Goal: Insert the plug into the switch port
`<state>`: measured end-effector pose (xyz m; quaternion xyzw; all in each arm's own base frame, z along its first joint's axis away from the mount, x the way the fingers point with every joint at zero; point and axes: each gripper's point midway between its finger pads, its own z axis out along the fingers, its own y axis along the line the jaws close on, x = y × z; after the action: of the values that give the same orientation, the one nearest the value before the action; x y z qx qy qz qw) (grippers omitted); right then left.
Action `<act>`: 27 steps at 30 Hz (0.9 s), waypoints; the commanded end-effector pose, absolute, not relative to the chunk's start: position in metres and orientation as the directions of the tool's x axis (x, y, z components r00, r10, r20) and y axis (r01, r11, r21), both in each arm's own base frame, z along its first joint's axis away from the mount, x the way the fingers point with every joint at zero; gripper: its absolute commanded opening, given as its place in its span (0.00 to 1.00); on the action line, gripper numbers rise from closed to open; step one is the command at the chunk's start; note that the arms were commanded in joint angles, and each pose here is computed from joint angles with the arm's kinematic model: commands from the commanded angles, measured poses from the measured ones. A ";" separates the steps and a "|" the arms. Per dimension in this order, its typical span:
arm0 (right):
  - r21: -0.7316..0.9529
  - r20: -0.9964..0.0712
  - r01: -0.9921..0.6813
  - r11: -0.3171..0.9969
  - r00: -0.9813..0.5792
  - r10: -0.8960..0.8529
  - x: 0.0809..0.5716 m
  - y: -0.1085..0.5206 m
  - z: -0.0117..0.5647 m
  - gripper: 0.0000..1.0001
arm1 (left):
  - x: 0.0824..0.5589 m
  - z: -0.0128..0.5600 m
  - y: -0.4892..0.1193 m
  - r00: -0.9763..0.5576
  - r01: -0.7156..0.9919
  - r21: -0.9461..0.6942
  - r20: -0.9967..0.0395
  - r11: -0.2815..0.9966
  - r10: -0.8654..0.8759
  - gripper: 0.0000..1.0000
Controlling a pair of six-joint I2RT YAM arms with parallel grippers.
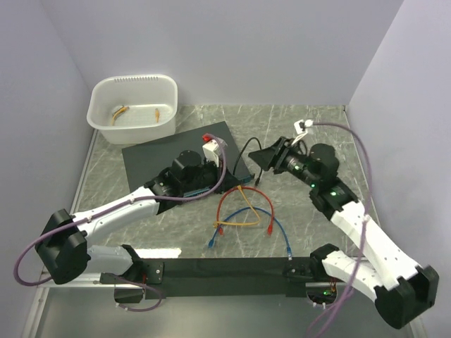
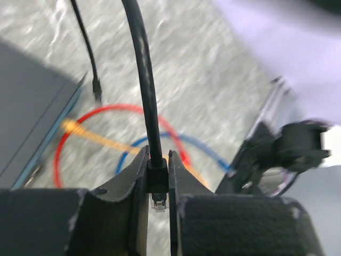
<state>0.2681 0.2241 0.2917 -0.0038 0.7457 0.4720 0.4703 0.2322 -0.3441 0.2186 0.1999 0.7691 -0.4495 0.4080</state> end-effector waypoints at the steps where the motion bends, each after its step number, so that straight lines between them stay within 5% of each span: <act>1: 0.546 -0.836 -0.521 0.656 -0.382 0.393 0.262 0.199 0.339 0.57 | 0.228 0.194 -0.319 -0.577 0.687 -0.391 -0.806 0.612 0.133 0.00; 9: 0.500 -0.863 -0.742 0.447 -0.470 0.186 0.261 0.256 0.361 0.65 | 0.189 0.188 -0.332 -0.574 0.774 -0.353 -0.742 0.525 0.347 0.00; 17: 0.722 -0.666 -0.642 0.258 -0.746 0.009 0.274 0.300 0.285 0.61 | 0.143 0.213 -0.317 -0.512 0.841 -0.355 -0.766 0.410 0.388 0.00; 27: 0.845 -0.509 -0.528 0.089 -0.843 -0.172 0.205 0.316 0.257 0.60 | 0.142 0.218 -0.275 -0.487 0.820 -0.267 -0.790 0.507 0.373 0.00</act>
<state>0.2407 0.3098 0.2339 -0.2000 0.7641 0.5895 0.1694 0.1390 -0.2895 0.2284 0.3697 0.7857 -0.3625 0.3385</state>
